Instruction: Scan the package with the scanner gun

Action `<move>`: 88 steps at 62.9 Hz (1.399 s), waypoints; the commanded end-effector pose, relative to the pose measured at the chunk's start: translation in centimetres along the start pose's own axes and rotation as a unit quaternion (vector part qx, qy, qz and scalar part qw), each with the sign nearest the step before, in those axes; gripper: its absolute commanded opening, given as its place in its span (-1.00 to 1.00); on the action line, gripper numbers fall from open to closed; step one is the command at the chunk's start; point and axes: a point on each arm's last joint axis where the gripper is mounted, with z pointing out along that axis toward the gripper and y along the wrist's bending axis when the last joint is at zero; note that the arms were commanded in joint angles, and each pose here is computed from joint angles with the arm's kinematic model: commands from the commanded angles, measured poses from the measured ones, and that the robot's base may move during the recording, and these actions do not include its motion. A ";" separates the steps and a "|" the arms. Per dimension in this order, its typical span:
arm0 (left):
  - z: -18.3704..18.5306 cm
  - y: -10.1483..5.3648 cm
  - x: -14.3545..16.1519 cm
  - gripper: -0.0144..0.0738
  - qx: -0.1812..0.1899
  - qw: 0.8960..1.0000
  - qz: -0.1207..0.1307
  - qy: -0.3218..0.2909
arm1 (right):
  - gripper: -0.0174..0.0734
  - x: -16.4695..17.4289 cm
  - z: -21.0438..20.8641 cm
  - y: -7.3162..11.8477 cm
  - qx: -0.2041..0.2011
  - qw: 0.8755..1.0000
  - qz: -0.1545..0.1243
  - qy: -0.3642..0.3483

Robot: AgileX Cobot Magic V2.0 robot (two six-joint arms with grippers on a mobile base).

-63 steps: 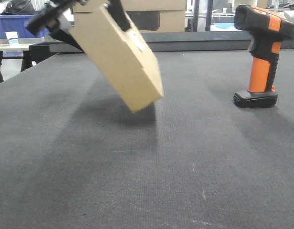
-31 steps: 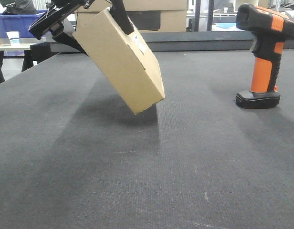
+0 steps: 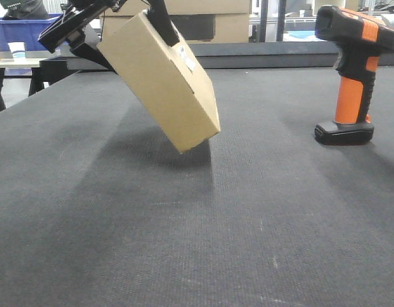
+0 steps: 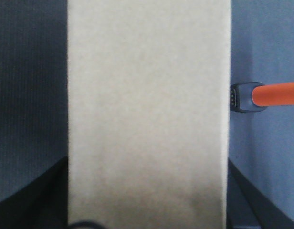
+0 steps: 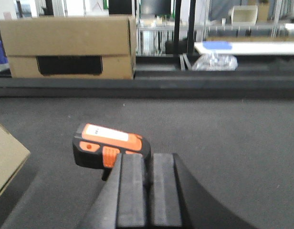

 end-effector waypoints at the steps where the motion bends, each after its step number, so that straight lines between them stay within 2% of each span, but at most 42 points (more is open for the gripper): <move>1: -0.2 -0.3 -0.3 -0.93 0.007 1.000 0.004 -0.020 | -0.99 0.3 1.9 -0.2 0.011 1.000 0.019 -0.008; 8: -0.2 -0.3 -0.6 -0.93 0.001 0.999 0.014 -0.036 | -0.99 1.8 4.1 -0.4 0.019 0.999 0.023 0.012; 14: -0.2 -0.4 -1.1 -0.93 0.007 0.998 0.017 -0.063 | -0.99 3.0 6.1 -0.6 0.027 0.995 0.097 0.002; 17: -0.3 -0.5 -1.3 -0.93 0.012 0.997 0.018 -0.079 | -0.99 3.5 6.9 -0.7 0.030 0.993 0.112 -0.008; 26: -0.4 -0.6 -2.0 -0.93 0.017 0.993 0.025 -0.115 | -0.99 5.9 8.8 -0.4 0.023 0.995 0.098 0.001; 43: -0.4 -0.5 -1.9 -0.93 0.014 0.993 0.028 -0.113 | -0.99 10.0 10.4 1.8 -0.019 0.996 0.081 -0.016; 54: -0.4 -0.5 -2.0 -0.93 0.010 0.993 0.034 -0.116 | -0.99 11.5 11.2 2.1 -0.027 0.996 0.075 -0.045; 59: -0.4 -0.5 -2.0 -0.93 0.009 0.992 0.036 -0.117 | -0.99 12.4 11.4 2.1 -0.024 0.997 0.073 -0.030; 84: -0.2 -0.3 -2.1 -0.93 0.002 0.992 0.043 -0.118 | -0.98 12.9 13.3 2.4 -0.022 0.997 0.074 -0.010; 88: -0.1 -0.3 -2.1 -0.93 0.001 0.992 0.042 -0.118 | -0.85 12.9 13.7 2.4 -0.020 0.997 0.075 0.002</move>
